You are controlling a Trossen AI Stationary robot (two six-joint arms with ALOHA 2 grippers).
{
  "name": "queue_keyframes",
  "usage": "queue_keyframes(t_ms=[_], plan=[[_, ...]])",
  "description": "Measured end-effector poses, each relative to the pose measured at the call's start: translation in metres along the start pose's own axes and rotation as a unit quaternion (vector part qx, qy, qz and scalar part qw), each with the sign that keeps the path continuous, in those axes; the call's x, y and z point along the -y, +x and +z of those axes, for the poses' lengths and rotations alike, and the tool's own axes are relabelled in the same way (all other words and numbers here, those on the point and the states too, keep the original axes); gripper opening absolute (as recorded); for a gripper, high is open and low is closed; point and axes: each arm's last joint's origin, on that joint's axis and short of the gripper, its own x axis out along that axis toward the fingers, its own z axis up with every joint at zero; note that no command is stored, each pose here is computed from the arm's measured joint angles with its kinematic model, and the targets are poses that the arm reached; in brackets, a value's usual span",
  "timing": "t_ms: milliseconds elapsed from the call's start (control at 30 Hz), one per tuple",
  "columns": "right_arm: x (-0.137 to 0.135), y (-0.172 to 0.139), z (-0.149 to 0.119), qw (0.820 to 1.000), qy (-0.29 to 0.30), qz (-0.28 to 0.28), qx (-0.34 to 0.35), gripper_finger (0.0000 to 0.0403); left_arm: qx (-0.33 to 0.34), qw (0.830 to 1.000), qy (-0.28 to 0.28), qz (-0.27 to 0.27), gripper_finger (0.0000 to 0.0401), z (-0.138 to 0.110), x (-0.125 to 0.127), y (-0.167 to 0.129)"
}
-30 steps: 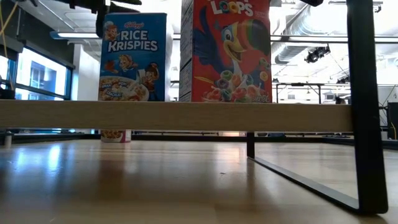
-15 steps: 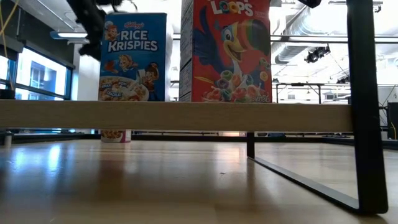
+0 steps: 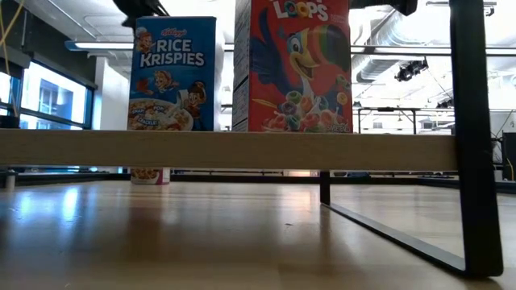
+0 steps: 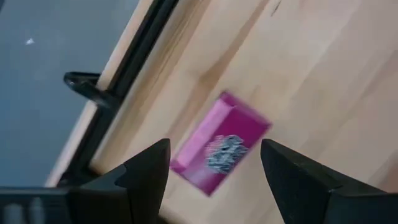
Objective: Stack cereal on shelf
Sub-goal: Put the top purple cereal box on the shelf
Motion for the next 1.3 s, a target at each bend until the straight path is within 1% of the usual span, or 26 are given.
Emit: queue_keyframes(t_ms=[33, 133, 300, 400, 567, 767, 900, 1100, 1233, 1300], plan=[[0.0, 0.001, 0.0, 1.0, -0.001, -0.004, 0.001, 0.0299, -0.015, 1.0, 0.009, 0.004, 0.0243, 0.002, -0.002, 0.003], [-0.001, 0.005, -0.002, 1.0, -0.004, -0.01, -0.001, 0.0299, -0.06, 0.997, 0.039, -0.009, 0.0243, 0.005, -0.002, 0.014], [-0.004, 0.015, -0.007, 1.0, -0.003, -0.019, -0.014, 0.0299, -0.082, 0.994, 0.064, -0.022, 0.0243, 0.008, -0.002, 0.025], [-0.005, 0.02, -0.011, 0.999, -0.007, -0.015, -0.029, 0.0299, -0.082, 0.993, 0.077, -0.031, 0.0243, 0.008, -0.001, 0.025], [-0.007, 0.023, -0.013, 0.999, -0.008, -0.001, -0.047, 0.0299, -0.079, 0.992, 0.097, -0.023, 0.0243, 0.007, -0.002, 0.023], [-0.007, 0.023, -0.013, 0.999, 0.009, 0.002, -0.05, 0.0299, -0.081, 0.987, 0.137, -0.027, 0.0243, 0.007, -0.002, 0.024], [-0.007, 0.023, -0.013, 0.998, 0.01, 0.01, -0.057, 0.0299, -0.06, 0.985, 0.162, -0.026, 0.0243, 0.011, -0.002, 0.025], [-0.007, 0.023, -0.013, 0.998, 0.009, 0.01, -0.057, 0.0299, -0.042, 0.968, 0.247, -0.025, 0.0243, 0.013, -0.006, 0.025], [-0.008, 0.023, -0.014, 0.998, 0.01, 0.014, -0.062, 0.0299, -0.048, 0.961, 0.272, -0.031, 0.0243, 0.012, -0.005, 0.025], [-0.008, 0.023, -0.014, 0.998, 0.01, 0.015, -0.063, 0.0299, -0.057, 0.958, 0.279, -0.045, 0.0243, 0.009, -0.004, 0.025]])
